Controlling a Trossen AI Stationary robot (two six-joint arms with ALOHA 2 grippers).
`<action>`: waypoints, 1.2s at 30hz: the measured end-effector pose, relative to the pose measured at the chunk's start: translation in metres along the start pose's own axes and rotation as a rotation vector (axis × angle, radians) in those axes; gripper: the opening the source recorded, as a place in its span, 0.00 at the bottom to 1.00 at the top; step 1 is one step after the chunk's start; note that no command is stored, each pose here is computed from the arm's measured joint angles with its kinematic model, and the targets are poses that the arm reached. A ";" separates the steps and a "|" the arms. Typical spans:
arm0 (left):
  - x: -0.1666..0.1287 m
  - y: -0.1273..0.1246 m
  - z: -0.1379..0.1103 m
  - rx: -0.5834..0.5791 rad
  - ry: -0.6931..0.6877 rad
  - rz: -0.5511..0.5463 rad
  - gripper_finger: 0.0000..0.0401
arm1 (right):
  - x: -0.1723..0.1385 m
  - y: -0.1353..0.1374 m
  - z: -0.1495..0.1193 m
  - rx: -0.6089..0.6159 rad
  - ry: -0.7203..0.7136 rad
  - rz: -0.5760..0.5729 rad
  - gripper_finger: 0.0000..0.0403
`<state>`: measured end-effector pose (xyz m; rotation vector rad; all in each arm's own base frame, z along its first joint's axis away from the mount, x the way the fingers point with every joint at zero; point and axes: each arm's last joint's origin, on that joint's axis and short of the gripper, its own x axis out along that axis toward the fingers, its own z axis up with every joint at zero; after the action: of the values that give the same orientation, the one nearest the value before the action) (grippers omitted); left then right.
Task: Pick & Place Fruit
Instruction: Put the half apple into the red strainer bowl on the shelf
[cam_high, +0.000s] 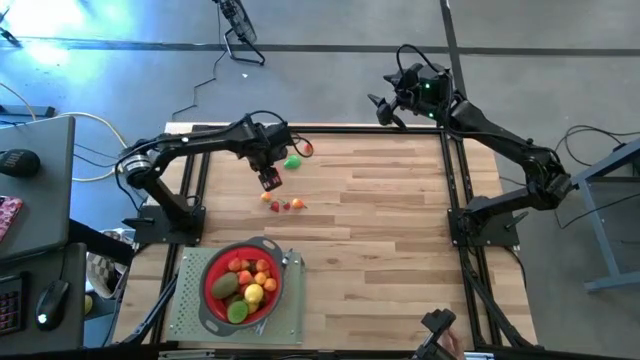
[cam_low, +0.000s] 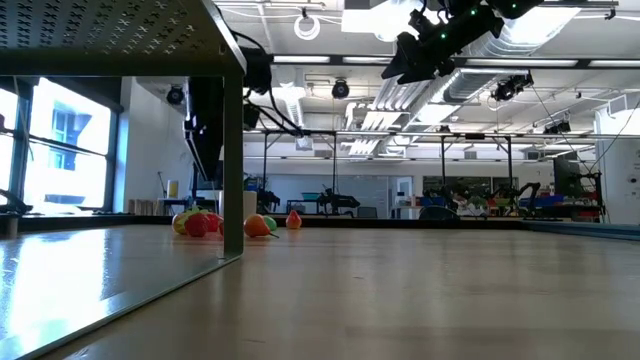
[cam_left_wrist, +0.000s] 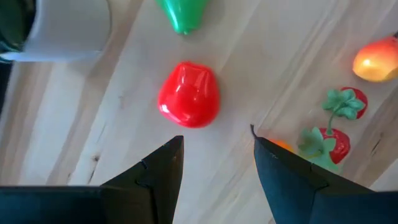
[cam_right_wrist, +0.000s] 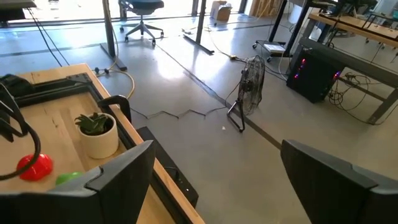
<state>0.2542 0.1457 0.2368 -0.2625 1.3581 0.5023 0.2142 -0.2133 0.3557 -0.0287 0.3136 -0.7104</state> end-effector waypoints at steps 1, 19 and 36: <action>0.002 -0.001 0.001 0.000 0.005 -0.012 0.47 | 0.000 0.000 0.000 0.000 0.000 0.000 0.85; 0.026 -0.005 0.010 -0.026 0.043 -0.078 0.47 | 0.000 0.000 0.000 -0.002 0.001 0.000 0.85; 0.026 -0.004 0.009 -0.061 0.054 -0.034 0.73 | 0.000 0.000 0.000 -0.002 0.000 0.000 0.85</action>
<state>0.2669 0.1518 0.2124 -0.3509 1.3902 0.5121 0.2142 -0.2134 0.3556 -0.0303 0.3146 -0.7103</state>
